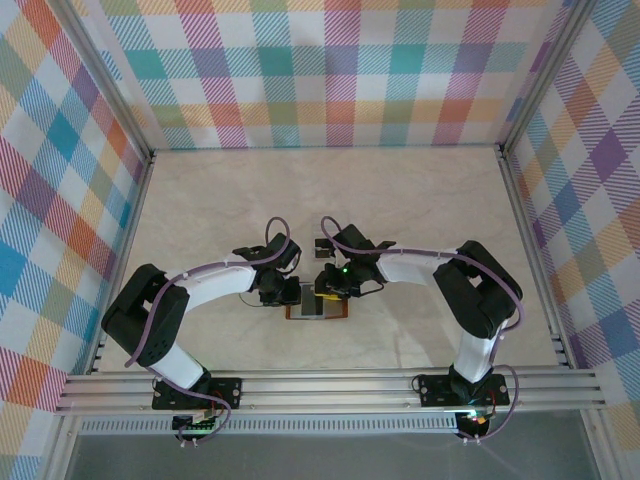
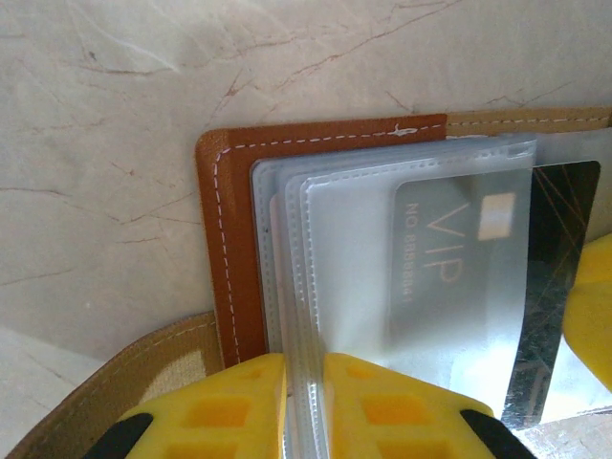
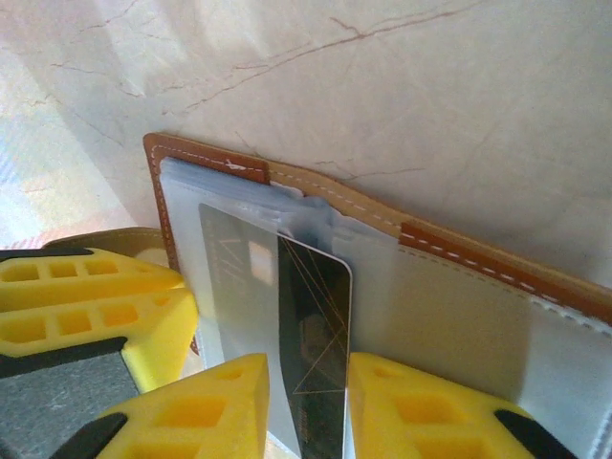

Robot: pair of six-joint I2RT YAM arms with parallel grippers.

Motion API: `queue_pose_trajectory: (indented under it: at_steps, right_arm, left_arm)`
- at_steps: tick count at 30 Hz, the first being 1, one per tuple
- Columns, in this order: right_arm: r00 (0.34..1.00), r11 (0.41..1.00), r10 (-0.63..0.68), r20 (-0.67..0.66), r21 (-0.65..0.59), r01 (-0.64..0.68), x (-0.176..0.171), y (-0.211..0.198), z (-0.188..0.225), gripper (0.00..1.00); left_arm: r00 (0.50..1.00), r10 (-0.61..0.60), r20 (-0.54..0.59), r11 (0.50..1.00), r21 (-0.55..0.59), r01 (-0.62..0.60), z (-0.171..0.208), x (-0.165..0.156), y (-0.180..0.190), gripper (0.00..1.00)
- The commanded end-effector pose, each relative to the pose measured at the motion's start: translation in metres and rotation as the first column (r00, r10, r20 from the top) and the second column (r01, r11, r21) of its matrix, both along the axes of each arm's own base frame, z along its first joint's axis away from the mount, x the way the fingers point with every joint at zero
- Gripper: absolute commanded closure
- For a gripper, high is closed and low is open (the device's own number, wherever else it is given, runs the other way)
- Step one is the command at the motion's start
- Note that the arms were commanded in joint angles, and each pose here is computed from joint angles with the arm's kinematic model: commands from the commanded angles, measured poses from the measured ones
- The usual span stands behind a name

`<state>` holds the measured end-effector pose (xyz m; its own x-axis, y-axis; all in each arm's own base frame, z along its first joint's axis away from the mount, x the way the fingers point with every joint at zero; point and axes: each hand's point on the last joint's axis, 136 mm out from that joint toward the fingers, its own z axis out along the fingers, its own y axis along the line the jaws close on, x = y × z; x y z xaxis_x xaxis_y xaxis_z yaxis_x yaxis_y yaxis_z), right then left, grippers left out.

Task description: Take the credit cards out of the card holder

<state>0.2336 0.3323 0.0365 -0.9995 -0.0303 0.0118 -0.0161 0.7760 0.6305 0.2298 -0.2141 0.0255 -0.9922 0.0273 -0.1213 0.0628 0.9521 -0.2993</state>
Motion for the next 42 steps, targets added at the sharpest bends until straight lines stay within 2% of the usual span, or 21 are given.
queue_pose_trajectory:
  at_steps: [1, 6, 14, 22, 31, 42]
  right_arm:
    - [0.999, 1.0, 0.011, -0.045, 0.01, -0.01, -0.008, 0.003, -0.012, 0.72]
    - [0.998, 1.0, 0.008, -0.068, -0.008, -0.009, -0.009, 0.002, -0.021, 0.72]
    - [0.999, 1.0, 0.009, -0.049, -0.011, -0.009, -0.007, 0.001, -0.019, 0.89]
    - [0.997, 0.998, 0.057, -0.045, 0.004, -0.057, 0.0, 0.012, -0.014, 0.94]
    - [0.992, 0.991, 0.125, -0.004, -0.053, -0.125, 0.003, 0.008, -0.005, 0.96]
    - [0.987, 0.979, 0.16, 0.017, -0.128, -0.156, -0.001, -0.008, -0.001, 0.96]
  left_arm:
    - [0.999, -0.005, -0.039, 0.999, 0.045, 0.007, -0.003, -0.009, 0.008, 0.81]
    - [0.999, -0.005, -0.044, 0.999, 0.047, 0.008, -0.004, -0.01, 0.008, 0.81]
    - [0.999, -0.007, -0.046, 0.999, 0.048, 0.009, -0.003, -0.009, 0.008, 0.81]
    - [1.0, -0.001, -0.022, 0.998, 0.056, 0.002, 0.009, -0.012, 0.014, 0.81]
    - [1.0, -0.006, 0.015, 0.997, 0.072, 0.005, 0.019, -0.001, 0.013, 0.81]
    - [0.999, -0.018, -0.031, 0.996, 0.089, 0.021, -0.007, 0.002, 0.01, 0.8]
